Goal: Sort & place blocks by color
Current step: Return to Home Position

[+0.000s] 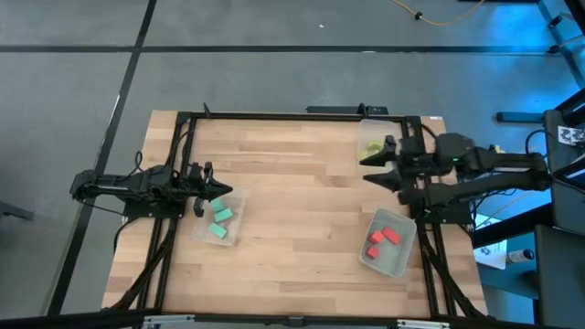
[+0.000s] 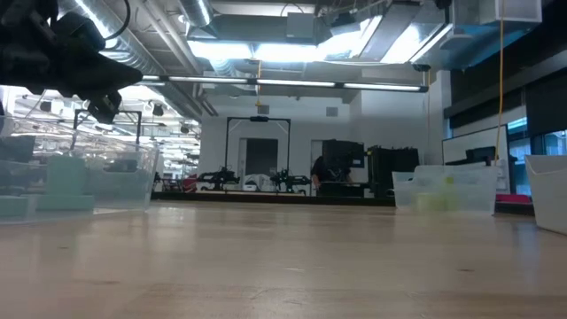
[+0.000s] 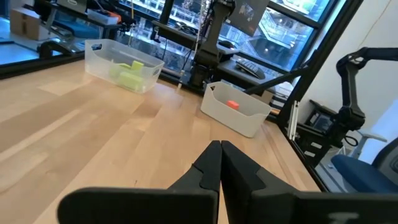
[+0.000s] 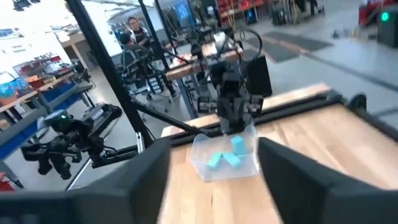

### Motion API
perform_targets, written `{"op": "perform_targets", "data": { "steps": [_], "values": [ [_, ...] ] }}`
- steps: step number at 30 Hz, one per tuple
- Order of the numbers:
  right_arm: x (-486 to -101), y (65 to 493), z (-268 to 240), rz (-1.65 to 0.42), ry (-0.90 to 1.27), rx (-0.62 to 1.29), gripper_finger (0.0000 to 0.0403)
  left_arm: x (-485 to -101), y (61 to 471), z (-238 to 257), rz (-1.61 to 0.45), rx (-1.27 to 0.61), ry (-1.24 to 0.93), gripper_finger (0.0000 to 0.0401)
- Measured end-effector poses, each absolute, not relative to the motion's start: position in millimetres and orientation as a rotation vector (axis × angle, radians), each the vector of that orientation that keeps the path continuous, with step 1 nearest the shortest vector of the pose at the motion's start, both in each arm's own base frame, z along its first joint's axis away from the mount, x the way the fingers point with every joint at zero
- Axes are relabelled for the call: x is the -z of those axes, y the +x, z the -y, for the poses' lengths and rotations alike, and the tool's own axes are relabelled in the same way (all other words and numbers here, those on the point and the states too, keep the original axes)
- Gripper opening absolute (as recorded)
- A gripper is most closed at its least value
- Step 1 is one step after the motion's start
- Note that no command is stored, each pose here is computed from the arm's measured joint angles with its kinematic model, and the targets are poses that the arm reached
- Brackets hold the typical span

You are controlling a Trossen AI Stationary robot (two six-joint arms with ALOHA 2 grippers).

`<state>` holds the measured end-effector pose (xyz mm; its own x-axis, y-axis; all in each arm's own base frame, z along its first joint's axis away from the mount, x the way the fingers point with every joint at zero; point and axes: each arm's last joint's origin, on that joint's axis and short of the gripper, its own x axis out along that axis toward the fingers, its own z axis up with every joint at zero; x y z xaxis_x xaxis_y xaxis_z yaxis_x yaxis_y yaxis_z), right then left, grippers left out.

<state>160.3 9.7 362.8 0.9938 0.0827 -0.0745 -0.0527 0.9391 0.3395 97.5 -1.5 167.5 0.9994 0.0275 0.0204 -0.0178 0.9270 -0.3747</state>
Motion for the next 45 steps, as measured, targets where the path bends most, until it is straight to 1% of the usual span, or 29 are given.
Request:
{"op": "perform_targets", "data": {
  "steps": [3, 7, 8, 9, 12, 17, 23, 27, 30, 34, 40, 45],
  "values": [
    [-368.5, 140.0, -8.7, -0.055, 0.301, -0.077, 0.018, -167.5, 97.5, 1.5, 0.025, -0.023, -0.384, 0.0],
    [-364.7, 115.3, -8.7, -0.004, 0.286, -0.135, 0.0052, -167.5, 97.5, 1.5, 0.025, -0.024, -0.384, 0.0],
    [-361.4, 109.7, -9.1, 0.01, 0.292, -0.158, 0.0026, -167.5, 97.5, 1.5, 0.025, -0.023, -0.384, 0.0],
    [-357.1, 104.8, -9.5, 0.031, 0.304, -0.178, 0.0015, -167.5, 97.5, 1.5, 0.025, -0.023, -0.384, 0.0],
    [-341.1, 91.2, -11.3, 0.078, 0.332, -0.214, 0.0008, -167.5, 97.5, 1.5, 0.025, -0.024, -0.384, 0.0],
    [-316.7, 72.6, -10.2, 0.144, 0.354, -0.17, 0.0003, -167.5, 97.5, 1.5, 0.025, -0.024, -0.384, 0.0],
    [-290.1, 64.2, -9.5, 0.161, 0.384, -0.164, 0.0002, -167.5, 97.5, 1.4, 0.025, -0.024, -0.384, 0.0],
    [-269.3, 68.1, -13.8, 0.148, 0.398, -0.278, 0.0001, -167.5, 97.5, 1.4, 0.025, -0.024, -0.384, 0.0],
    [-259.3, 69.0, -16.3, 0.176, 0.388, -0.366, 0.0001, -167.5, 97.5, 1.5, 0.025, -0.024, -0.384, 0.0],
    [-248.4, 68.7, -16.4, 0.183, 0.382, -0.37, 0.0001, -167.5, 97.5, 1.4, 0.025, -0.024, -0.384, 0.0],
    [-241.8, 70.8, -16.7, 0.128, 0.36, -0.359, 0.0, -167.5, 97.5, 1.5, 0.025, -0.024, -0.384, 0.0],
    [-234.3, 73.6, -18.2, 0.104, 0.338, -0.386, 0.0, -167.5, 97.5, 1.4, 0.025, -0.024, -0.384, 0.0]
  ]
}}
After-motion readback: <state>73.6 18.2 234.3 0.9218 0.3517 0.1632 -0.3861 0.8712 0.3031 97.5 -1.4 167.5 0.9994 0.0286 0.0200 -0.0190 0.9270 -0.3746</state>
